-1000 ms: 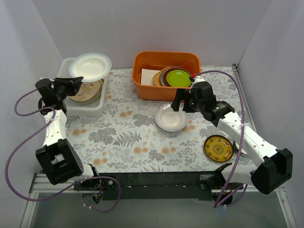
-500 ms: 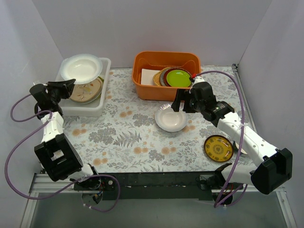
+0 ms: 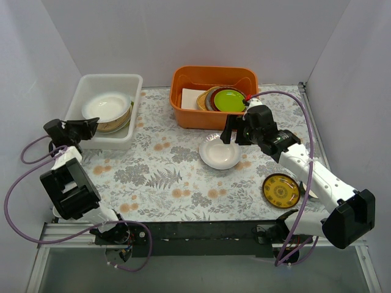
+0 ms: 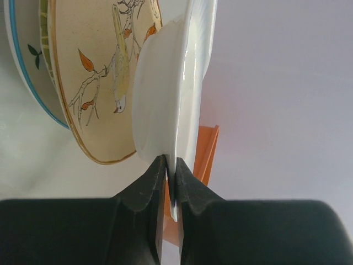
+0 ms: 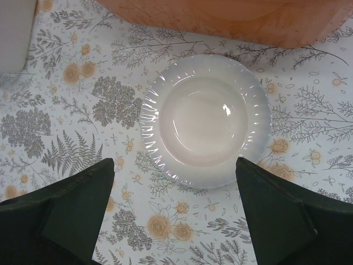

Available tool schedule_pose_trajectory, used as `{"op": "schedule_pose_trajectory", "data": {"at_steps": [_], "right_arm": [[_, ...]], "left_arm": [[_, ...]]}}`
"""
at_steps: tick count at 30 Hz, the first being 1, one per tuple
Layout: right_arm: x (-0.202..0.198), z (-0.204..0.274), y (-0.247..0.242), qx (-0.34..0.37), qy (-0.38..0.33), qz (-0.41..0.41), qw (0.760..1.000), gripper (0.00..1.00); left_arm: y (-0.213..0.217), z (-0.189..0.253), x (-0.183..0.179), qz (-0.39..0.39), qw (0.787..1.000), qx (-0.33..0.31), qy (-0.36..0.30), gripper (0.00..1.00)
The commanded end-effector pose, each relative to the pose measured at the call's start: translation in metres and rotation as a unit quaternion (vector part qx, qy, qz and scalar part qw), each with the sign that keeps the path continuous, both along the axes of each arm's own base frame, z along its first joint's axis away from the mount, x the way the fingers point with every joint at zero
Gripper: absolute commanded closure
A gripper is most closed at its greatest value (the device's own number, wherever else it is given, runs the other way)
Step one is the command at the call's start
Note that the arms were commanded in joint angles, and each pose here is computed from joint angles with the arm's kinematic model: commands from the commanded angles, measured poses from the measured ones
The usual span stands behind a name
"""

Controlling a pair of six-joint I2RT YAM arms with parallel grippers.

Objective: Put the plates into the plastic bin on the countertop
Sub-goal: Place the plate in the plastic bin.

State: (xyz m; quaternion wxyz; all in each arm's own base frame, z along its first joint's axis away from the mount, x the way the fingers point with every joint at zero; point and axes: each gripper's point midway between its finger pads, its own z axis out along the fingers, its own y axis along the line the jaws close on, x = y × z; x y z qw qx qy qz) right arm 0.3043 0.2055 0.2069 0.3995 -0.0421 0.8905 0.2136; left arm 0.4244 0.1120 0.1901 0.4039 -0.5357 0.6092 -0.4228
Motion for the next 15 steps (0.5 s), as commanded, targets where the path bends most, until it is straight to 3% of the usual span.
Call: {"op": "schedule_pose_trajectory", "data": {"at_steps": [1, 15], "right_arm": [[0.005, 0.003, 0.000, 0.001, -0.011, 0.004, 1.000, 0.02], [0.005, -0.002, 0.000, -0.001, -0.004, 0.005, 1.000, 0.02]], "left_arm": [[0.000, 0.036, 0.004, -0.025, 0.996, 0.042, -0.071, 1.00], [0.001, 0.002, 0.004, -0.029, 0.998, 0.042, -0.042, 1.00]]}}
